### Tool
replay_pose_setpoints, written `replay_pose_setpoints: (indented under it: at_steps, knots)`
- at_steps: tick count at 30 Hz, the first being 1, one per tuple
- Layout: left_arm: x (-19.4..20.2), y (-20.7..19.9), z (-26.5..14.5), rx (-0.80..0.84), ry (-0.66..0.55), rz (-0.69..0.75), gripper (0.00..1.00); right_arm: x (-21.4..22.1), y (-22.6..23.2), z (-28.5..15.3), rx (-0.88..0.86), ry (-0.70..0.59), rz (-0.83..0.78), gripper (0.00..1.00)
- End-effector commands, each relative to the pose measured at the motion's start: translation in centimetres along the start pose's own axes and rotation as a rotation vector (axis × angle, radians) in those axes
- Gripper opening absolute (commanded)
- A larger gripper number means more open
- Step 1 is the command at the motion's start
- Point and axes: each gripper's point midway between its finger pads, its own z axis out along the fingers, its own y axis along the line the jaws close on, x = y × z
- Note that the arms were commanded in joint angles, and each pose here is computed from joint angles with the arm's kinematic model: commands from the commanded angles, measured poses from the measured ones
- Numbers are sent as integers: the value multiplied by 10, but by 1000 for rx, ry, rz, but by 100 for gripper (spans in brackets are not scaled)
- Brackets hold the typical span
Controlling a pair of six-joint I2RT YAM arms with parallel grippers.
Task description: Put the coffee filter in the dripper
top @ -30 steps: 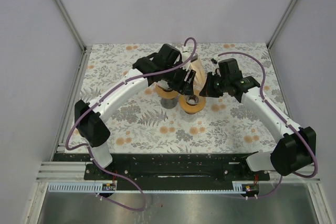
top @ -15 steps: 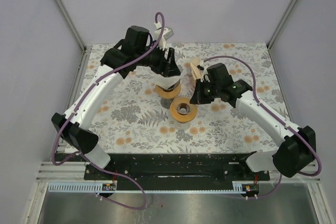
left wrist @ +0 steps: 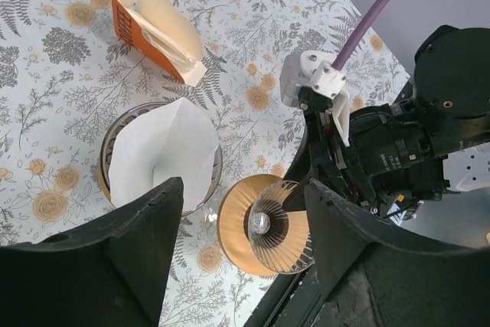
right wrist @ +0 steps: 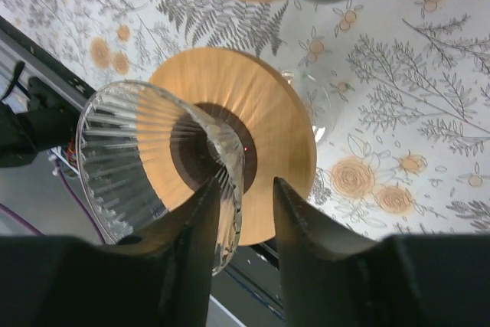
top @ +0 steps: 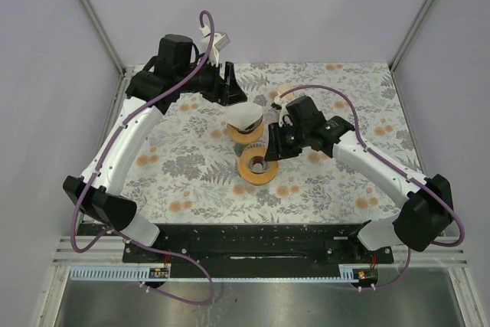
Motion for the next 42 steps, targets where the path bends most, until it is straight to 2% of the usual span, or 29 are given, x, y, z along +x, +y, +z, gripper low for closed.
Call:
replay_pose_setpoints:
  at_steps: [1,12,14,17,19,21,23,29,32,35,42]
  knots:
    - [-17,-10,-15,28,-74,53,68,-6,10,-21,-4,-9,-46,45]
    - [-15,-3,-17,26,-70,51,70,-55,36,-80,-25,-182,-165,61]
    - [-17,-3,-20,24,-77,53,70,-68,25,-90,37,-223,-160,65]
    - [-19,2,-27,14,-92,53,70,-90,-16,-107,124,-288,-76,67]
    - [-20,9,-34,-5,-104,50,71,-102,-57,-111,246,-330,-28,63]
    - [-20,20,-41,-31,-115,42,71,-107,-93,-101,401,-303,-48,52]
    - [-18,31,-47,-56,-125,29,72,-112,-108,-89,448,-287,-94,33]
    - [-8,61,-62,-110,-154,-33,72,-139,-124,-42,414,-368,-192,31]
    - [-3,72,-67,-132,-163,-52,72,-142,-118,-19,326,-394,-238,28]
    - [0,80,-71,-146,-170,-69,72,-143,-125,3,303,-375,-281,27]
    - [3,85,-73,-151,-178,-76,72,-114,-161,49,355,-258,-248,25]
